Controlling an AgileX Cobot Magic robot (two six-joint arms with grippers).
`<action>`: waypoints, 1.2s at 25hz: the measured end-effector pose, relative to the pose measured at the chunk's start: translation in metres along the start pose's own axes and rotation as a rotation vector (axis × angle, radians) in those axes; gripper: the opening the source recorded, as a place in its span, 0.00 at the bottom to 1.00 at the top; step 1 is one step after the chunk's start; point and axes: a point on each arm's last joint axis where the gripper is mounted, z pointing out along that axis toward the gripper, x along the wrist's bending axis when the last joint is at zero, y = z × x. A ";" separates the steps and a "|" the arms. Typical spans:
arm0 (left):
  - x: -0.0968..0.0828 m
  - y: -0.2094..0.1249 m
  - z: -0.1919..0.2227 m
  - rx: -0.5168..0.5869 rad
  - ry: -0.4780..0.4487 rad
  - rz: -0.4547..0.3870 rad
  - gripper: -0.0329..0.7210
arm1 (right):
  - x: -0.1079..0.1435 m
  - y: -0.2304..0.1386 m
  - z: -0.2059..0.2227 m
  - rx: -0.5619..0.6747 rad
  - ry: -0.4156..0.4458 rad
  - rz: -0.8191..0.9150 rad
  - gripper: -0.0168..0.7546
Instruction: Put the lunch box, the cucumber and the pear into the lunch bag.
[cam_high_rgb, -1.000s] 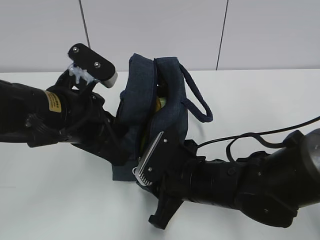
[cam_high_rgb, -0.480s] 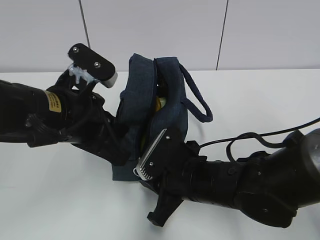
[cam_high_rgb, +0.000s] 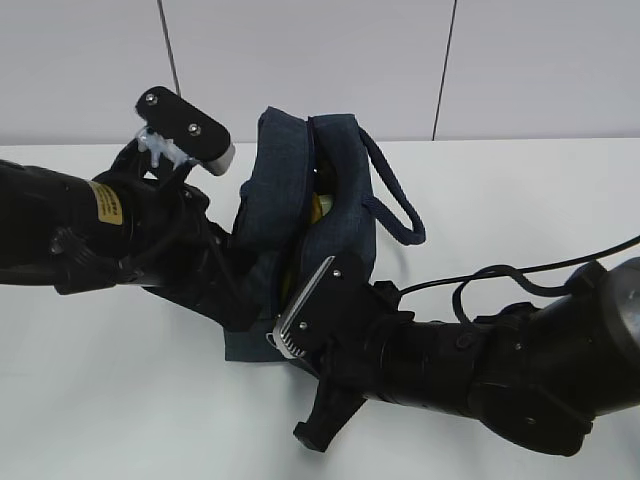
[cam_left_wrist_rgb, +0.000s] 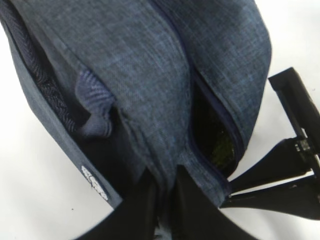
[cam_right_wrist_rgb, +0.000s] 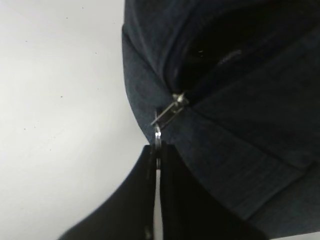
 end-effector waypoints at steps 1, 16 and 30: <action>0.000 0.000 0.000 0.000 0.000 0.000 0.05 | 0.000 0.000 0.000 0.000 0.000 0.000 0.02; 0.000 0.000 0.000 0.000 0.000 0.000 0.05 | 0.002 0.011 -0.009 -0.031 0.039 0.002 0.02; 0.000 0.001 0.000 -0.009 0.001 0.000 0.05 | 0.000 0.041 -0.040 -0.085 0.073 0.017 0.02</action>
